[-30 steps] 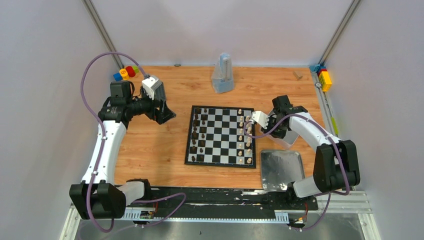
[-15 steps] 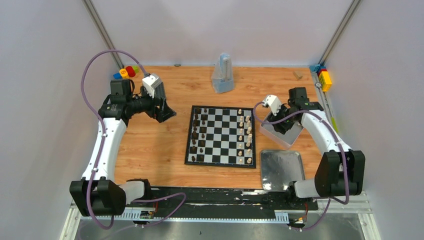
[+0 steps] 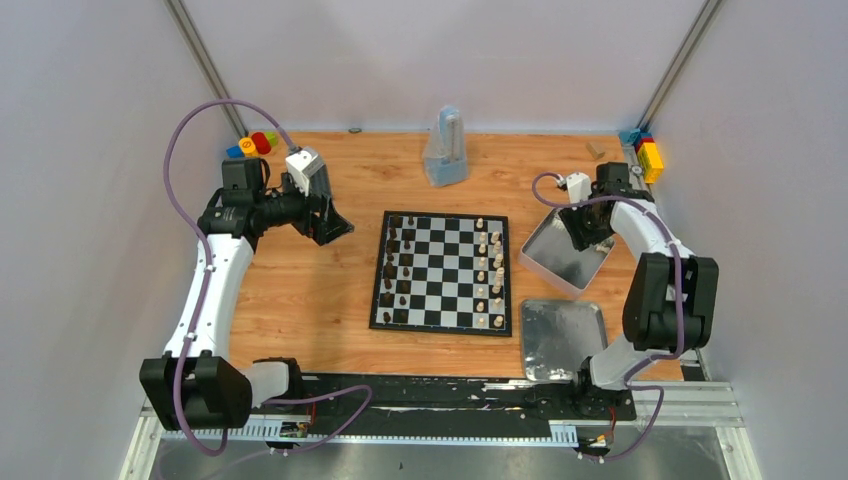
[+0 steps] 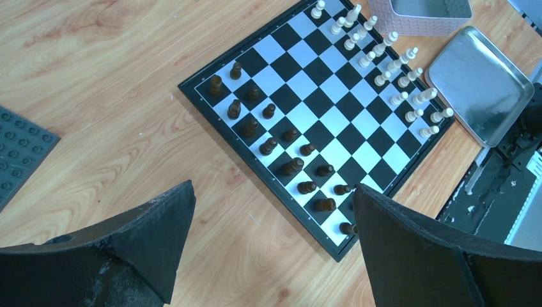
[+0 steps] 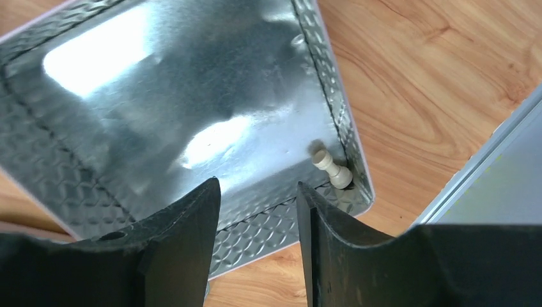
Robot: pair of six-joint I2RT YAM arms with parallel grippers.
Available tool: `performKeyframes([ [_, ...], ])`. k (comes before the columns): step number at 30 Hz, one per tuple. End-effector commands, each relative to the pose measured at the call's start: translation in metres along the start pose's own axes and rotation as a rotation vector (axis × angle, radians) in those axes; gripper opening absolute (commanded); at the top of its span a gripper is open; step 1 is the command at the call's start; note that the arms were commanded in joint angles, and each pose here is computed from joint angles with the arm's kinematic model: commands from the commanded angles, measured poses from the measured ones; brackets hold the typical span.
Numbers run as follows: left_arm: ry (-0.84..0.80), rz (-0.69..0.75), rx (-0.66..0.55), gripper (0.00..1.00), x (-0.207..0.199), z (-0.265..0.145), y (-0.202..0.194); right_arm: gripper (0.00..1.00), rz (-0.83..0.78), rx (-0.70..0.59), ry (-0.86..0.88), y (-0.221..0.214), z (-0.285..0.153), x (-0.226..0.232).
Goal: Set up the chess pieces on the board
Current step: Adjust the storage box at the center of the board.
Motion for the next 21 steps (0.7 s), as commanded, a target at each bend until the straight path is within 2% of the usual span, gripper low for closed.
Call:
performKeyframes([
  [1, -0.012, 0.049, -0.042, 1.0, -0.002, -0.004, 0.016, 0.48, 0.064, 0.014, -0.163, 0.016, 0.003, -0.036],
  [13, -0.02, 0.046, -0.041, 1.0, -0.002, -0.002, 0.013, 0.47, 0.036, 0.182, -0.254, -0.006, 0.029, -0.056],
  [21, -0.029, 0.045, -0.039, 1.0, -0.002, -0.001, 0.012, 0.45, 0.025, 0.234, -0.259, -0.015, 0.04, -0.058],
])
Point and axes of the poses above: each gripper's point midway between its finger pads, its own z axis out along the fingers, its own x axis along the line the jaws close on, y = z × x, the point moved 2 cm from there along -z, back along the fingers, and after that the axes turned 2 degrees about z, right-handed, at the moved point
